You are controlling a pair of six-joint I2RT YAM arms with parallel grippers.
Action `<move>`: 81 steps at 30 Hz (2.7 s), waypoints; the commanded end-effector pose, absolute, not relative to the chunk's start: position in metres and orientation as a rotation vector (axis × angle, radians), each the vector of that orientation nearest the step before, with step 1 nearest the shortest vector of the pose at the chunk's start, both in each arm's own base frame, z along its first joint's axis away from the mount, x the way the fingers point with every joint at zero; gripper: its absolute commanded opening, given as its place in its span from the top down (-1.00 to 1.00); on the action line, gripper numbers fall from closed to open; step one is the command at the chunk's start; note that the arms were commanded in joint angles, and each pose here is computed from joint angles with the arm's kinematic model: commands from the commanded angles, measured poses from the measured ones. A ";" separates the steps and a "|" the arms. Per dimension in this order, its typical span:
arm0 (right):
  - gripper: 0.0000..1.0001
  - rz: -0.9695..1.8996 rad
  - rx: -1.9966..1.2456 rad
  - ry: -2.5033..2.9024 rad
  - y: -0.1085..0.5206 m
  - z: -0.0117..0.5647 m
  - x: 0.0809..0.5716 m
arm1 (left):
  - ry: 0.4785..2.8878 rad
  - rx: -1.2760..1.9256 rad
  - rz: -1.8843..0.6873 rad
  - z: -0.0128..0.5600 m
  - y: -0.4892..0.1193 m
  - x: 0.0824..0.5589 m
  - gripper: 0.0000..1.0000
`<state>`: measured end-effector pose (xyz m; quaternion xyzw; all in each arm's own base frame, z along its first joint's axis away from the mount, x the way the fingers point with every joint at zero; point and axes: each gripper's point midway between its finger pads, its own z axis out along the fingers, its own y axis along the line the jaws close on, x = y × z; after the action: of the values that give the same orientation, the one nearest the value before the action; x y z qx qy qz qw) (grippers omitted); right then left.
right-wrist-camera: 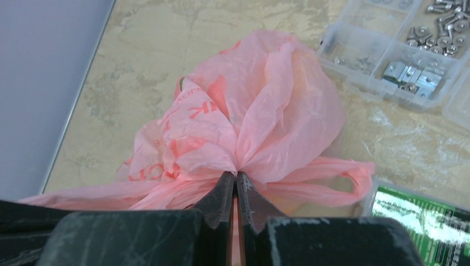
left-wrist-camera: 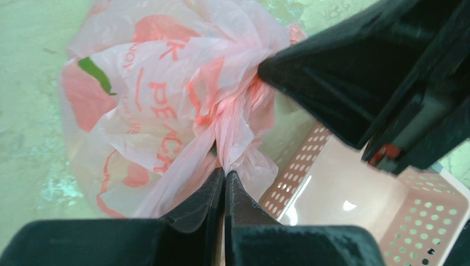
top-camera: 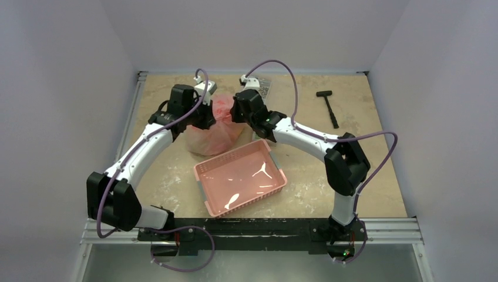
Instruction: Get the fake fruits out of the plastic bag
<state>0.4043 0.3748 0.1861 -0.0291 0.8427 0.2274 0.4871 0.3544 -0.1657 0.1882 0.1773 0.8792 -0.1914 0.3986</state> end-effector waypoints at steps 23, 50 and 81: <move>0.19 0.816 -0.096 2.085 0.326 0.226 0.429 | 2.120 0.377 -0.376 0.231 -0.122 0.364 1.00; 0.85 0.979 -0.162 2.018 0.369 0.202 0.445 | 1.966 0.466 -0.391 0.255 -0.145 0.354 0.25; 1.00 1.099 -0.311 1.984 0.411 0.240 0.381 | 1.977 0.453 0.055 0.224 -0.124 0.387 0.24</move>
<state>0.3837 0.4059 0.2053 -0.1055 0.8144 0.4165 0.3900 0.3793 -0.1367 0.2132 0.2014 0.8242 -0.0154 0.5290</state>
